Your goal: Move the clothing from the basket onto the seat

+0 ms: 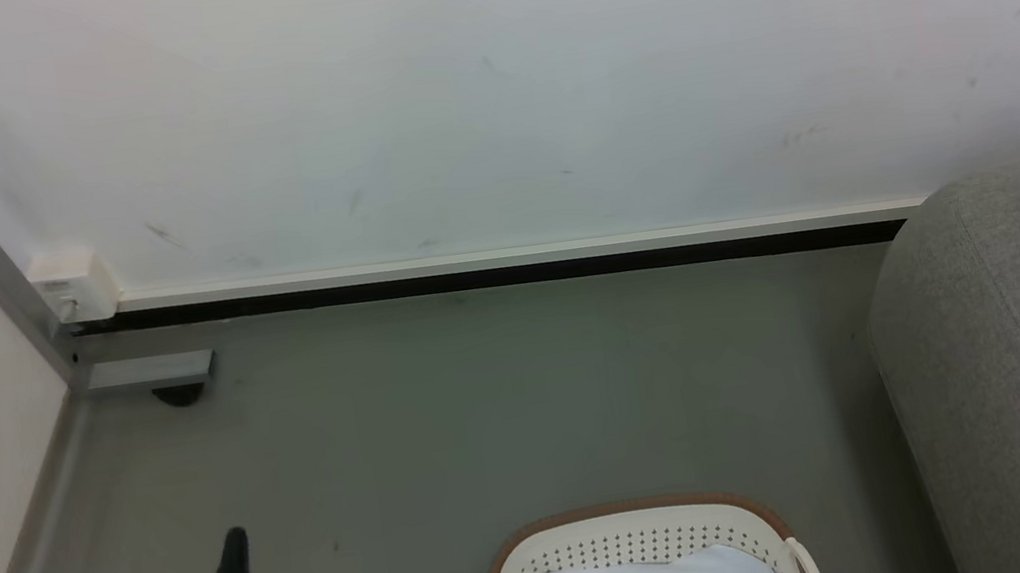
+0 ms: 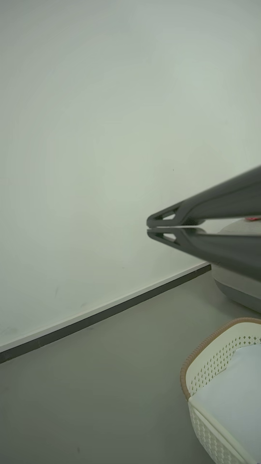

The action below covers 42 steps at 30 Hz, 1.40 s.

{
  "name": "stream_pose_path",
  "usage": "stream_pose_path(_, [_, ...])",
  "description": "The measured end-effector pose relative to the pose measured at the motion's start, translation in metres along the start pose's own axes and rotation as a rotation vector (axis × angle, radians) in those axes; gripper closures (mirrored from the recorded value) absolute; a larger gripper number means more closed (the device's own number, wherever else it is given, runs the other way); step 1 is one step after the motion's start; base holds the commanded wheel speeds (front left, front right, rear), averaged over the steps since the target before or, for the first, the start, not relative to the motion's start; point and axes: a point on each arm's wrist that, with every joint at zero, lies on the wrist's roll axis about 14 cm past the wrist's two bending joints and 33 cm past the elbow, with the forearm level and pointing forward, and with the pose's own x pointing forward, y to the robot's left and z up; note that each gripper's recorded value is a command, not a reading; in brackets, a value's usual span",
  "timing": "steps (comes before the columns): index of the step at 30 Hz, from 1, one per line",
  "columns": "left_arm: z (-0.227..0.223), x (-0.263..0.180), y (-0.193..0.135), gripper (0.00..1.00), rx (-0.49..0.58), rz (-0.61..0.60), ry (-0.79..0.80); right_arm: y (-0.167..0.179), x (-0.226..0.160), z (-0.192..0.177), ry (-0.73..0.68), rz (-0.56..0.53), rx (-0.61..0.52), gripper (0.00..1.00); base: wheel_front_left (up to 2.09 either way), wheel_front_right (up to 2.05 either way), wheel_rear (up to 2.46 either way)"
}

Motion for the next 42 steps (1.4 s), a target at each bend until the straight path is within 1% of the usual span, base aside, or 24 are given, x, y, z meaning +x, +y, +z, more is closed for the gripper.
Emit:
stream_pose_path(32, [0.007, 0.008, -0.009, 1.00, -0.228, -0.054, -0.007, 0.013, 0.009, 0.000, 0.027, 0.045, 0.227, 1.00, 0.00, 0.00, 0.00])
stream_pose_path(42, [0.007, 0.008, -0.010, 1.00, -0.229, -0.058, -0.008, 0.013, 0.009, 0.000, 0.027, 0.046, 0.231, 1.00, 0.00, 0.00, 0.00])
